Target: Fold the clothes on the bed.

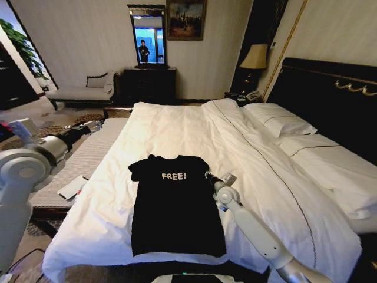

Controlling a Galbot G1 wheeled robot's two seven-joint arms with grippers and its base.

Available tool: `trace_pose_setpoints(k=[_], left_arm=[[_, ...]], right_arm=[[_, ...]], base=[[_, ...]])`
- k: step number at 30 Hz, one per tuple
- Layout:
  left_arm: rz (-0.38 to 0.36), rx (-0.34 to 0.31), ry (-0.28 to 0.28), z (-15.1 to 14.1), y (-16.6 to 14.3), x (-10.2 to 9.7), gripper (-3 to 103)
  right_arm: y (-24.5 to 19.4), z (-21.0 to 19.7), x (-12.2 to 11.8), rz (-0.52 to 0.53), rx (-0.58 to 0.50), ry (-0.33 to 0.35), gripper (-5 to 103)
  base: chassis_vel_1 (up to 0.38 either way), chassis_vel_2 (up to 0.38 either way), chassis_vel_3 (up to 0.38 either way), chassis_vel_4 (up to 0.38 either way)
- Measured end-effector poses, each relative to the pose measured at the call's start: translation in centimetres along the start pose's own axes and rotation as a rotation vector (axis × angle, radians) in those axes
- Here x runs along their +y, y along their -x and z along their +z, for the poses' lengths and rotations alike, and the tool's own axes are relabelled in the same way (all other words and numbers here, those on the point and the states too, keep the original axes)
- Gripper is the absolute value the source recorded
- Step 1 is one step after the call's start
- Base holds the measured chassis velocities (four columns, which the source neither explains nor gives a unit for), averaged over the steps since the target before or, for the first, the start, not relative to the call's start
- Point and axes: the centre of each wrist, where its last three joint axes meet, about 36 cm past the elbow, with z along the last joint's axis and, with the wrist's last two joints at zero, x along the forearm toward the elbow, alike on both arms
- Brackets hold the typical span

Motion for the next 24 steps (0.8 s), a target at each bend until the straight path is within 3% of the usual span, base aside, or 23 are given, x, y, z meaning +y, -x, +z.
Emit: trace_pose_setpoints(k=[3, 24], left_arm=[[-0.003, -0.002, -0.002, -0.1, 0.2, 0.2, 100], [-0.006, 0.0, -0.005, -0.1, 0.2, 0.4, 100]], right_arm=[[0.4, -0.4, -0.1, -0.007, -0.018, -0.01, 4], [3.1, -6.6, -2.8, 0.062, -0.165, -0.103, 0]], base=[[0.0, 0.0, 0.0, 0.0], [0.0, 0.0, 0.0, 0.0]])
